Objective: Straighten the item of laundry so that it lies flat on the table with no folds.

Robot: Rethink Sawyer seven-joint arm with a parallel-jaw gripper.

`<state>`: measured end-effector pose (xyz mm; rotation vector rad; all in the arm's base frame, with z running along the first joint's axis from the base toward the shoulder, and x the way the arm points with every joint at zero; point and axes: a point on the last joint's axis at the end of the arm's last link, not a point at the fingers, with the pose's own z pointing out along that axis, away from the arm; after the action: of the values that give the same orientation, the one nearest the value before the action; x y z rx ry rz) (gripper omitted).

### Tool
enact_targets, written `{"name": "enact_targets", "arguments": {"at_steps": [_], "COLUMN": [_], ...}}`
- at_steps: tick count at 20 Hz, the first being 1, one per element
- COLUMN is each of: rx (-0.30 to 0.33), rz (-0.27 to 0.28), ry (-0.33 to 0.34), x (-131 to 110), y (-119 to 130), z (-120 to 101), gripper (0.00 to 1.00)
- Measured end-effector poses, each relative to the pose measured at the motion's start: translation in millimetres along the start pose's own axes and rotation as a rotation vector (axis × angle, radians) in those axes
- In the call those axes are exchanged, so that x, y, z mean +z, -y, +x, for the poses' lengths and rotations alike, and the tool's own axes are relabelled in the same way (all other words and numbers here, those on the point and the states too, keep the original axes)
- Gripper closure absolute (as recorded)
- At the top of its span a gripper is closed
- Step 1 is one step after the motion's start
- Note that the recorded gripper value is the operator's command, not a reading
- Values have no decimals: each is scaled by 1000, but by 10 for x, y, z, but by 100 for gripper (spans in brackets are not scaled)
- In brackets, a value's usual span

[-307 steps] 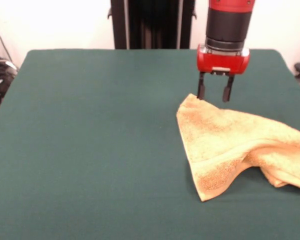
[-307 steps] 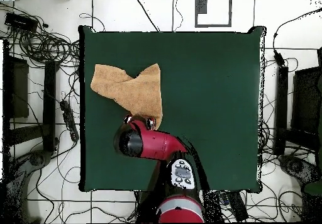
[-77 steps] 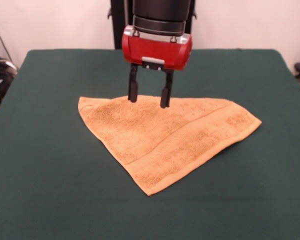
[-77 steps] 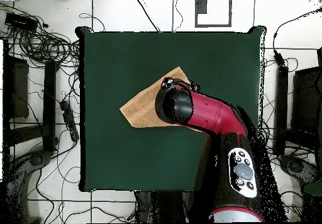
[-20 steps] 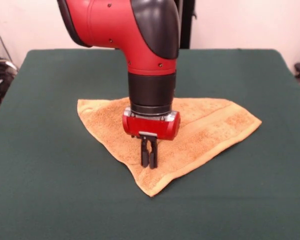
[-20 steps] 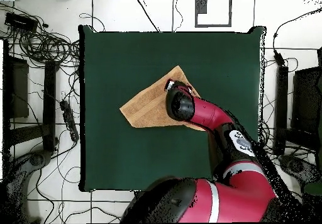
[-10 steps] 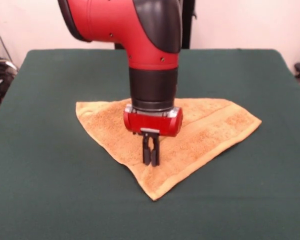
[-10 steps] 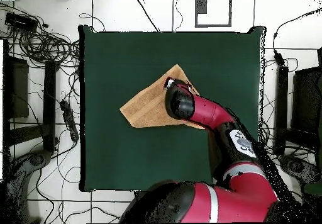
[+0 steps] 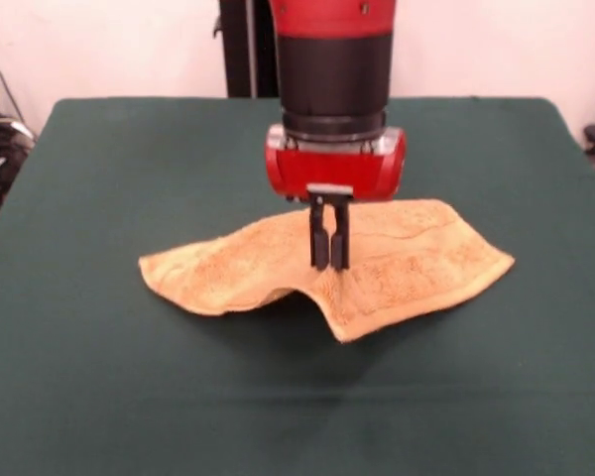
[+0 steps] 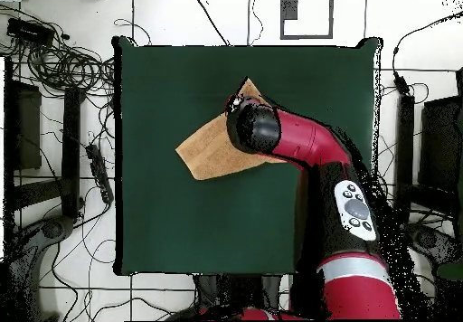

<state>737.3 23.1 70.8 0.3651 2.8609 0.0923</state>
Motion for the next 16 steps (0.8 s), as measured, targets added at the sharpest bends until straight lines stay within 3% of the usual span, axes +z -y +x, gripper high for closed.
{"name": "enact_targets", "arguments": {"at_steps": [5, 11, 16], "rx": [5, 23, 35], "rz": [-6, -14, -39], "ry": [13, 85, 119], "x": [-282, -459, -526], "y": [28, 149, 163], "z": [-385, -829, -1021], "gripper": [100, 100, 100]}}
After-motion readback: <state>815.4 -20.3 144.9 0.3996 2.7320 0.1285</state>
